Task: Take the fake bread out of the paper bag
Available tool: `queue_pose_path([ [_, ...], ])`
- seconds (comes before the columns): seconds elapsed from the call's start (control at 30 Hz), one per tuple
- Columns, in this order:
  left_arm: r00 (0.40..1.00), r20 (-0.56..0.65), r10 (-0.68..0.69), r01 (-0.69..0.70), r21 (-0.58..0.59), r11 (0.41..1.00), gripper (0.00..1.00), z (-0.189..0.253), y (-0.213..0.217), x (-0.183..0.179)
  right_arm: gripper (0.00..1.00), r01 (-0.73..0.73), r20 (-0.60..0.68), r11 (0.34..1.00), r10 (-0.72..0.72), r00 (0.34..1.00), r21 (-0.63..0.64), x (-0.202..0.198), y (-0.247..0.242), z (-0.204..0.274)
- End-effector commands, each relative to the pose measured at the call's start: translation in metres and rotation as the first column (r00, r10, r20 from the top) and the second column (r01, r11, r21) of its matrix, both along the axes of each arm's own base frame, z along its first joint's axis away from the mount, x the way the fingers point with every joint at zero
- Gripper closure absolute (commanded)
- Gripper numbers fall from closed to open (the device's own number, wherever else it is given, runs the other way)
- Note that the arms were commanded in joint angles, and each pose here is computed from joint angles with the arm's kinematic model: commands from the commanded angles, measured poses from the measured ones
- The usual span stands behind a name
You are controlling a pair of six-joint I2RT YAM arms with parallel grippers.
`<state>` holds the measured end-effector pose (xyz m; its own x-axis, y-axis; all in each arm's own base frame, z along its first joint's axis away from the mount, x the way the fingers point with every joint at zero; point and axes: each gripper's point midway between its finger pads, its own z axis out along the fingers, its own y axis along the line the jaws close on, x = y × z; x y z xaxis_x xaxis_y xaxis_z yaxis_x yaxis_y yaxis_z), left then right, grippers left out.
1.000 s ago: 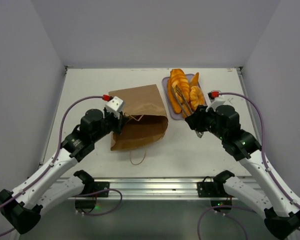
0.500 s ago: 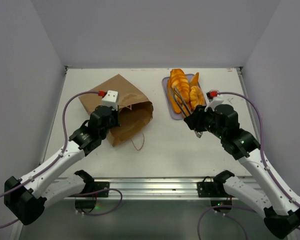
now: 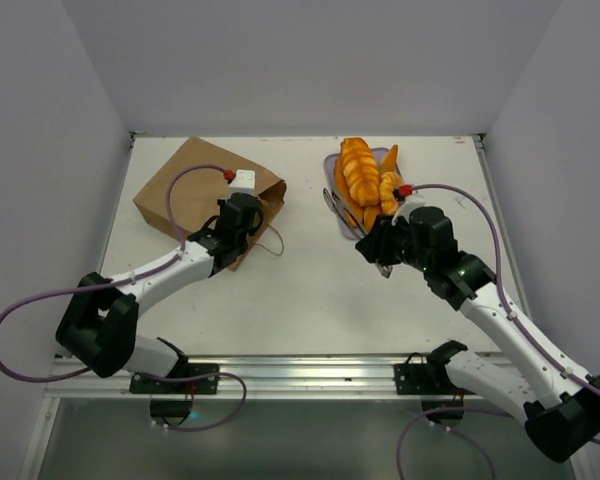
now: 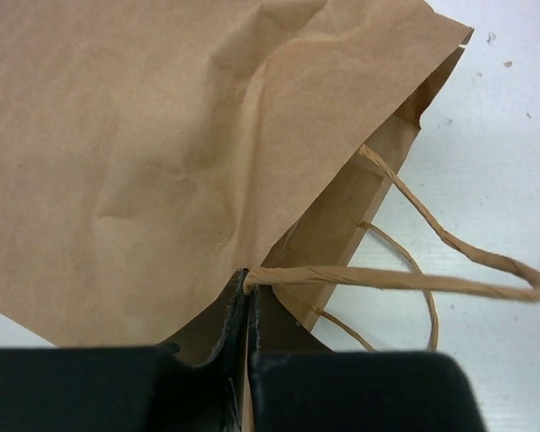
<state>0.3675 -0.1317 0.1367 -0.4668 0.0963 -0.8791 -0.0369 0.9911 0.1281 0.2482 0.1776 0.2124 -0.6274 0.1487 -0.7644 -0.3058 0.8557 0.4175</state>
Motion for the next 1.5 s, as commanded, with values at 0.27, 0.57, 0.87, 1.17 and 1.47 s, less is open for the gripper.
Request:
queue_pose_path([
  [0.27, 0.995, 0.086, -0.050, 0.059, -0.110, 0.992, 0.26, 0.055, -0.015, 0.012, 0.62, 0.009, 0.020, 1.000, -0.009, 1.000, -0.017, 0.030, 0.017, -0.011],
  [0.57, 0.986, 0.109, -0.126, 0.144, -0.175, 0.974, 0.00, 0.079, -0.007, -0.030, 0.62, 0.014, -0.012, 0.999, -0.014, 1.000, -0.031, 0.050, 0.033, -0.033],
  [0.87, 0.961, 0.199, -0.190, 0.242, -0.283, 0.928, 0.00, 0.095, -0.004, -0.072, 0.62, 0.022, -0.026, 0.998, -0.024, 0.999, -0.064, 0.060, 0.053, -0.056],
  [1.17, 0.965, 0.217, -0.146, 0.213, -0.323, 0.922, 0.00, 0.074, 0.006, -0.082, 0.62, 0.072, -0.024, 0.989, -0.075, 0.997, -0.126, 0.064, 0.069, -0.090],
  [1.47, 0.959, 0.239, -0.153, 0.236, -0.372, 0.898, 0.00, 0.056, 0.003, -0.090, 0.63, 0.074, -0.051, 0.981, -0.084, 0.995, -0.179, 0.064, 0.079, -0.120],
])
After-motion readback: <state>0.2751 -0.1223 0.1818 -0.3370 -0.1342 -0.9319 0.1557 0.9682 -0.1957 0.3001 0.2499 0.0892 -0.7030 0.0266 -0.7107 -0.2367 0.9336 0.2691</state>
